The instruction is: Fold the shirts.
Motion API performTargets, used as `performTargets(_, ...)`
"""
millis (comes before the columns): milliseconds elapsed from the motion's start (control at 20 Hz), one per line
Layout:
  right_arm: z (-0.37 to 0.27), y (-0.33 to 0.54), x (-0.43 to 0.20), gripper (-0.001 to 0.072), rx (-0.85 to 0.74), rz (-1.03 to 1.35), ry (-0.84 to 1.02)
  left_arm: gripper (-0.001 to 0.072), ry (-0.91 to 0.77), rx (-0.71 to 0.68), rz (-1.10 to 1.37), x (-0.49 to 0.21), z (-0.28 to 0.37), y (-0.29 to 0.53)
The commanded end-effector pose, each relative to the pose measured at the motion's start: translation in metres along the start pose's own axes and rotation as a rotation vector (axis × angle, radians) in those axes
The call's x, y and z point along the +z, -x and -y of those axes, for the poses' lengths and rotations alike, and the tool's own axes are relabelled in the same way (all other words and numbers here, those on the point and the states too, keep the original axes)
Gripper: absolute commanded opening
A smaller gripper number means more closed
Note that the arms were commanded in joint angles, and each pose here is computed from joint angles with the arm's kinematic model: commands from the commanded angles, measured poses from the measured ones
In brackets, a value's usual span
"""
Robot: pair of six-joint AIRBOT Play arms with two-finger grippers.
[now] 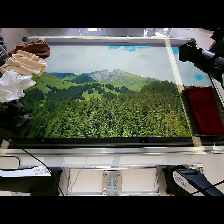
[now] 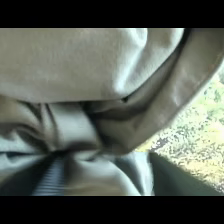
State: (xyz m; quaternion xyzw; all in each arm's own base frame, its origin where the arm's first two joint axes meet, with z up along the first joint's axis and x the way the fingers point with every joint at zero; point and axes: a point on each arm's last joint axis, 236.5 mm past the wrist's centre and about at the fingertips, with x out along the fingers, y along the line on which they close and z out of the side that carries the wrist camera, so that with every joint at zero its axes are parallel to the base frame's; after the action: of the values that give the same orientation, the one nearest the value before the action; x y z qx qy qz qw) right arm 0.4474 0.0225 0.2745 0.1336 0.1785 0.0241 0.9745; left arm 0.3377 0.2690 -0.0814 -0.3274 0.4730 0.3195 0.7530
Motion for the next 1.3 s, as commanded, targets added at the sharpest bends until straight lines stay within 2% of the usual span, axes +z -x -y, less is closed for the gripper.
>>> performTargets(0,-0.001,0.000,0.000,0.0582,0.003,0.000,-0.005,0.0060,0.013,-0.009,0.007,0.003,0.002,-0.003)
performTargets(50,-0.001,0.000,0.000,0.0582,0.005,0.000,-0.008,0.0013,0.000,-0.008,-0.004,0.000,0.001,-0.003)
performTargets(250,-0.003,0.004,0.006,0.0553,0.008,0.014,-0.005,0.0013,-0.015,-0.039,-0.055,-0.013,0.011,0.017)
performTargets(350,-0.008,0.013,0.024,0.0553,0.016,0.050,0.003,0.0012,-0.040,-0.184,-0.019,-0.010,0.049,0.056)
performTargets(500,-0.019,0.038,0.049,0.0554,0.023,0.057,0.086,0.0013,-0.171,-0.517,0.062,-0.025,0.145,0.152)
performTargets(600,-0.026,0.059,0.059,0.0554,0.025,0.028,0.170,0.0013,-0.290,-0.709,0.066,-0.064,0.205,0.215)
performTargets(700,-0.026,0.080,0.064,0.0554,0.007,-0.007,0.242,0.0013,-0.437,-0.840,0.032,-0.120,0.252,0.260)
performTargets(900,-0.019,0.113,0.074,0.0554,-0.049,-0.039,0.353,0.0013,-0.753,-1.028,-0.132,-0.259,0.318,0.308)
performTargets(1100,-0.019,0.120,0.081,0.0553,-0.060,-0.026,0.366,0.0014,-0.900,-1.150,-0.195,-0.380,0.375,0.316)
performTargets(1150,-0.018,0.120,0.080,0.0554,-0.061,-0.029,0.367,0.0060,-0.905,-1.153,-0.192,-0.398,0.386,0.308)
performTargets(1250,-0.015,0.121,0.081,0.0554,-0.076,-0.031,0.417,0.0565,-0.858,-1.143,-0.133,-0.396,0.405,0.291)
